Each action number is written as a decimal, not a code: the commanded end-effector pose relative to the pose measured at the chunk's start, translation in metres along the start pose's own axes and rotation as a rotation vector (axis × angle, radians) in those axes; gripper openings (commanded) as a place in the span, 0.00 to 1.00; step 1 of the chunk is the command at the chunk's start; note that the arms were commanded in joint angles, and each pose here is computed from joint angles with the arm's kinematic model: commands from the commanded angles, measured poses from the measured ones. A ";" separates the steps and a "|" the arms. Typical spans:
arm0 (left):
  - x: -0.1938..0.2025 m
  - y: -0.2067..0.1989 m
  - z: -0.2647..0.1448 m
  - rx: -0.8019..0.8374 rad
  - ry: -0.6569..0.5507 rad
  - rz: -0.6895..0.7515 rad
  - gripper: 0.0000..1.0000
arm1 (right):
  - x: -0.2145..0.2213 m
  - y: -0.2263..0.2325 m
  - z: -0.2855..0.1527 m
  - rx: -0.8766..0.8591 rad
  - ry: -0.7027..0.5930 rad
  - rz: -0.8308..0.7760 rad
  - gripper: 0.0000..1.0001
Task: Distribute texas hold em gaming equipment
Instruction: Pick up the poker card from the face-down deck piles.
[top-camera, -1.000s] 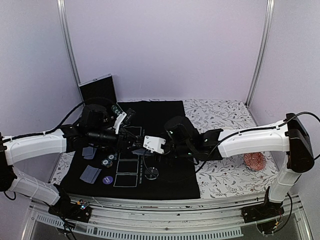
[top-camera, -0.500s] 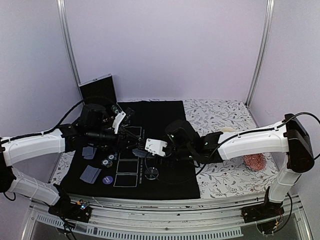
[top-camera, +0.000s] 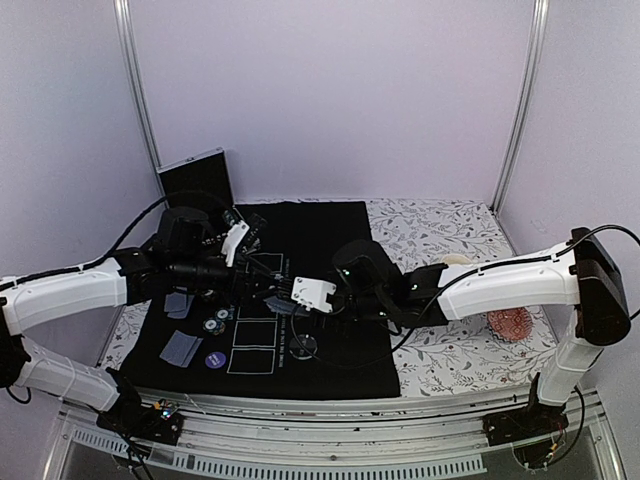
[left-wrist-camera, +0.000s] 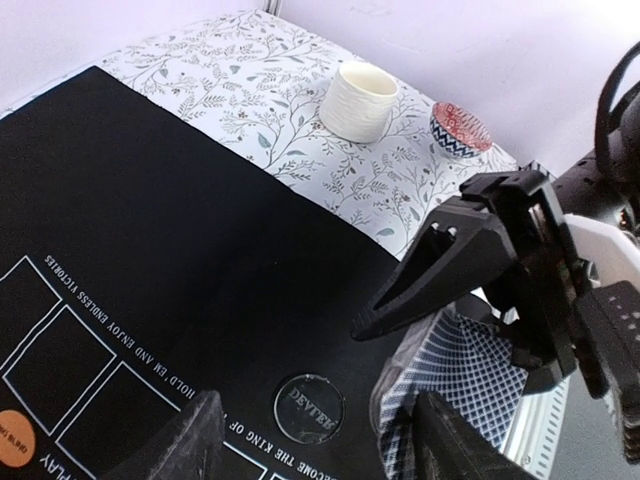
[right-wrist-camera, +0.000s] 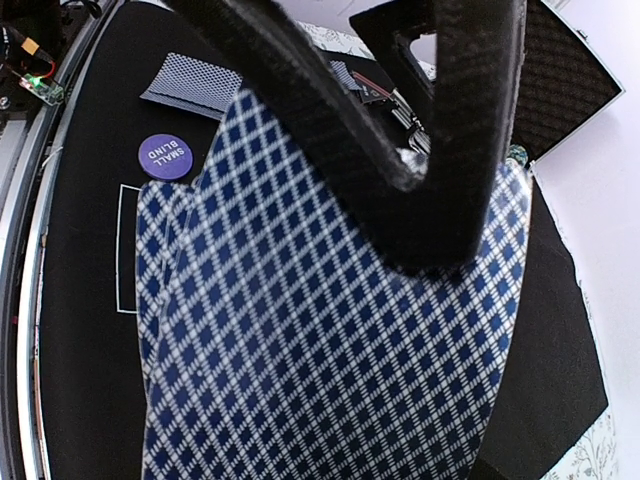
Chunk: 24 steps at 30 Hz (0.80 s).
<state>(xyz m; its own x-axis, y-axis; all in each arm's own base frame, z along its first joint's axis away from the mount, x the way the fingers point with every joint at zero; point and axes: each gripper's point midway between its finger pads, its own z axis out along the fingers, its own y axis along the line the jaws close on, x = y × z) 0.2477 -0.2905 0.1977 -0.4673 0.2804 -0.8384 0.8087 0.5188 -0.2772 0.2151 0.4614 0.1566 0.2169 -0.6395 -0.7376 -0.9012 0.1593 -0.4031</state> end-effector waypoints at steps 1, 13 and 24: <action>-0.020 -0.012 -0.011 0.037 -0.064 0.033 0.65 | -0.011 -0.008 -0.011 0.026 -0.039 0.006 0.51; -0.015 -0.014 -0.008 0.066 -0.045 0.024 0.45 | -0.011 -0.009 -0.011 0.025 -0.041 0.007 0.51; -0.015 -0.026 -0.009 0.134 -0.042 0.035 0.31 | -0.014 -0.015 -0.018 0.039 -0.057 0.006 0.50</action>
<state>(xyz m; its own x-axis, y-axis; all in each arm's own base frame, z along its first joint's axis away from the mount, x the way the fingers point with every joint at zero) 0.2342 -0.2961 0.2122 -0.4448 0.2678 -0.8547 0.8451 0.4415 -0.3015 0.2160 0.4600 0.1559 0.2155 -0.6409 -0.7367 -0.9008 0.1608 -0.4034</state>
